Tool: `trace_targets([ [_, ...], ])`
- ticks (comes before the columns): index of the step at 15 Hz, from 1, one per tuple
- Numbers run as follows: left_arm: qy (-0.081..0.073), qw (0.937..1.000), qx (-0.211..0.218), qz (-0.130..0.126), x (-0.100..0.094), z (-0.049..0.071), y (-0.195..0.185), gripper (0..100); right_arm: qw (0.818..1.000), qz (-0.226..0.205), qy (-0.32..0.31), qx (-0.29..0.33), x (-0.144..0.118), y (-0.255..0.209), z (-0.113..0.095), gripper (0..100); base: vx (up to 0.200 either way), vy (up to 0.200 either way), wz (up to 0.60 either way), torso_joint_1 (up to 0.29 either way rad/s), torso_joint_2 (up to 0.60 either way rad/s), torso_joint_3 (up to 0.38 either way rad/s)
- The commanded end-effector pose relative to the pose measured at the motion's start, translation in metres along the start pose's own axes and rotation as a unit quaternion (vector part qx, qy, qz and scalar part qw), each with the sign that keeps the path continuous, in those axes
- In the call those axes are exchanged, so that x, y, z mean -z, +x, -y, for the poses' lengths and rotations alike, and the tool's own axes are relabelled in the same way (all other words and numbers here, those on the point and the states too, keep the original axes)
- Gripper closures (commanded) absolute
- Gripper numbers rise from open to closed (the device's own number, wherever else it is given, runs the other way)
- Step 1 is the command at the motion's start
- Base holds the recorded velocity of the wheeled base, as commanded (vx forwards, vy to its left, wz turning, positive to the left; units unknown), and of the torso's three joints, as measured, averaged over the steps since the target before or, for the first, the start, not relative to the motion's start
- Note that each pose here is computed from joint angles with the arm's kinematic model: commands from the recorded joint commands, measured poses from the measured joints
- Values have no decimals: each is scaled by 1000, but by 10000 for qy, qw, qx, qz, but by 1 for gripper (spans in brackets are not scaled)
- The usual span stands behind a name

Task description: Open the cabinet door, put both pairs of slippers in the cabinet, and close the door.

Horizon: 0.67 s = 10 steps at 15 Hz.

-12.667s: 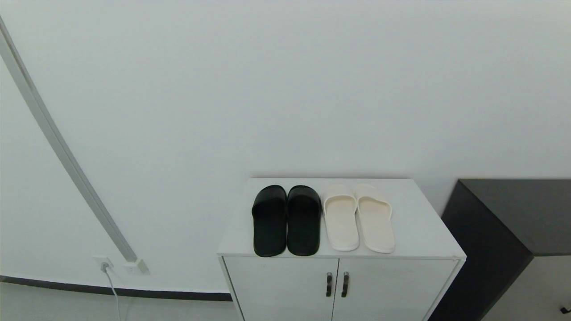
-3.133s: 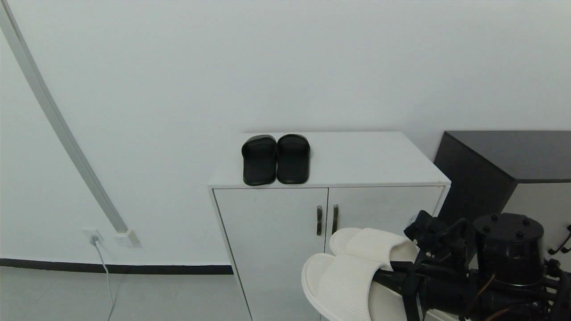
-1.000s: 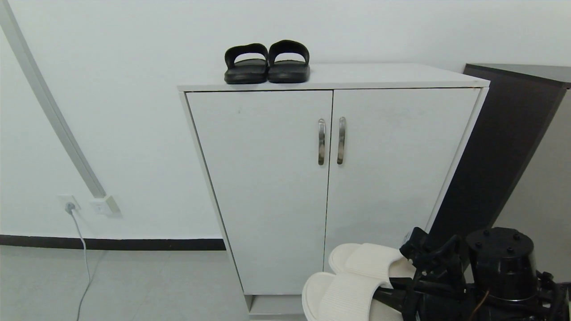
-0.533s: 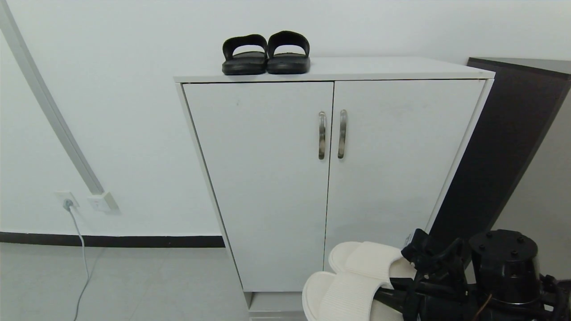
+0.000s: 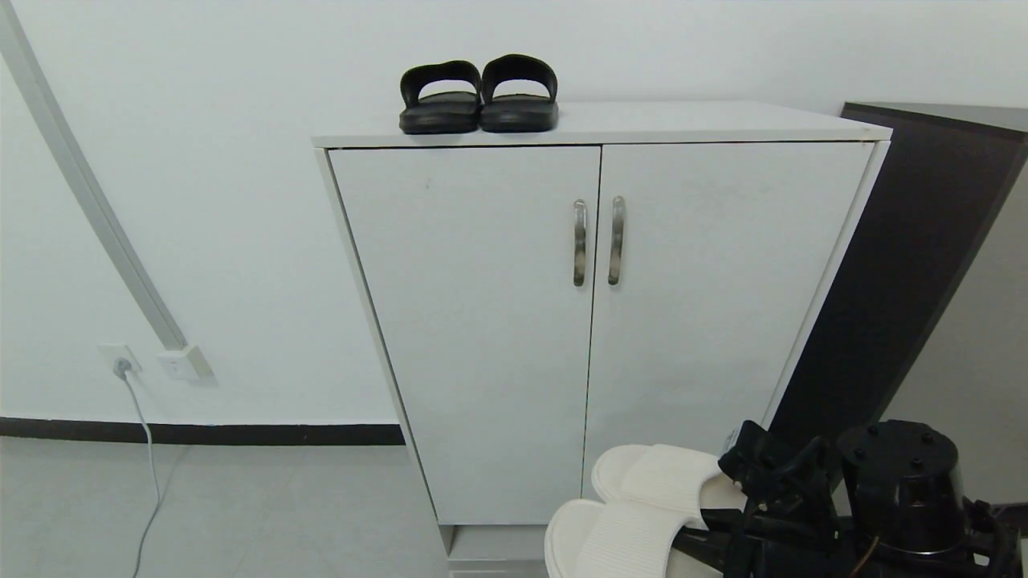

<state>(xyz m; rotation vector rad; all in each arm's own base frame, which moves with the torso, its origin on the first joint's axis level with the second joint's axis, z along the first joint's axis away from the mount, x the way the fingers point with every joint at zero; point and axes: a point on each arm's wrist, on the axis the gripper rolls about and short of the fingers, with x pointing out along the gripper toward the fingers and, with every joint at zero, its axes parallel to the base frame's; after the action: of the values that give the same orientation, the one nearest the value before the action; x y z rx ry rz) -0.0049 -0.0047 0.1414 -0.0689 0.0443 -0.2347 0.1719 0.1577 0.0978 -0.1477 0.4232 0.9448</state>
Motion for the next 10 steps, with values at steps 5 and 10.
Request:
trace_targets([
  [5,-314,9837,1481,-970,-38,-5,112,0,10000,51,-38,-53,0,0,-3,100,0,0,0,0,0,0],
  [10,-441,9620,2586,-760,-80,32,175,0,9999,81,-42,-45,0,0,-2,100,0,0,0,0,0,0],
])
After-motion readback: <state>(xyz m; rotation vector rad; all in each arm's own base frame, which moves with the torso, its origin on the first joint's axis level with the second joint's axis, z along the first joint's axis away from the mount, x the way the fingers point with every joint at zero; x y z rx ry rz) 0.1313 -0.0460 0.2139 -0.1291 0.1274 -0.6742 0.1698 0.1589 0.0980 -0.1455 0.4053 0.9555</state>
